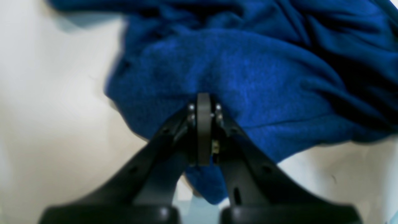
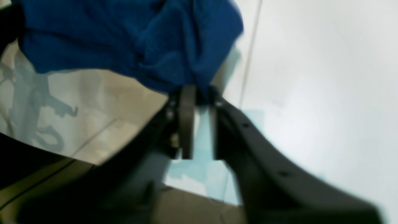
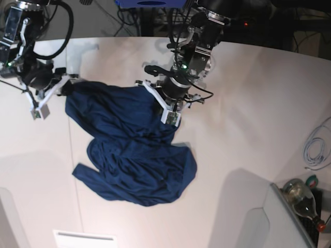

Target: Layout the t-shirt on the table in an organized manner, then fold the t-shirt properly

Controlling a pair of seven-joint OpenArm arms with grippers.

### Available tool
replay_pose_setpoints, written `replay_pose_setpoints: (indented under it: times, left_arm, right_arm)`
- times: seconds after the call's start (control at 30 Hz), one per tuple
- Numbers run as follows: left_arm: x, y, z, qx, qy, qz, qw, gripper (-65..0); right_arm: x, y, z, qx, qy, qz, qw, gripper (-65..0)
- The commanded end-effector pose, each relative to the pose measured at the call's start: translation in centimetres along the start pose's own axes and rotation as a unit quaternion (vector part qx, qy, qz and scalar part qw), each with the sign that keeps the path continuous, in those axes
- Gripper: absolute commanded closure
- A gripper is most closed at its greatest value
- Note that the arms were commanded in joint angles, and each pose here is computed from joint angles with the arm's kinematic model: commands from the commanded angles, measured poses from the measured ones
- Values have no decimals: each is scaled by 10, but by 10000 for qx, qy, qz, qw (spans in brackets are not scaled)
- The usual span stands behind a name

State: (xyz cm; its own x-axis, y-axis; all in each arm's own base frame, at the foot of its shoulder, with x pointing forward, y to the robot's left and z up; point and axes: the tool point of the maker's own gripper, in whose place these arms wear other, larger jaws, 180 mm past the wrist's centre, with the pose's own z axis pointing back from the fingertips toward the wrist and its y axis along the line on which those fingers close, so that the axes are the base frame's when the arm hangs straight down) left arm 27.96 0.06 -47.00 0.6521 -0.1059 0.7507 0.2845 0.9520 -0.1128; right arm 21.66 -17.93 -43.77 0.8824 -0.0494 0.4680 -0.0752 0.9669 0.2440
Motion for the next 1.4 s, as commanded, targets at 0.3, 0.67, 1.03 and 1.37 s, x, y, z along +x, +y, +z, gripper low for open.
replay_pose_setpoints:
  times: [0.3,0.67,1.03,1.37]
  left_arm:
    - [-4,7,4,75,-50,-38,10000,0]
    - [-25,3,10,56,148,11,9999,0]
    - [-39,0,15,46,280,33,9996,0]
    - [-64,16,27,145,521,-93,9985,0]
  right_arm:
    - [96,55,7,-251,-973,2854,9531,-377]
    - [133,98,-50,284,-851,3240,9418,-377]
    - [147,112,-90,602,-787,2822,9542,-281]
    - [173,109,-55,388,-1288,3112,9408,-2]
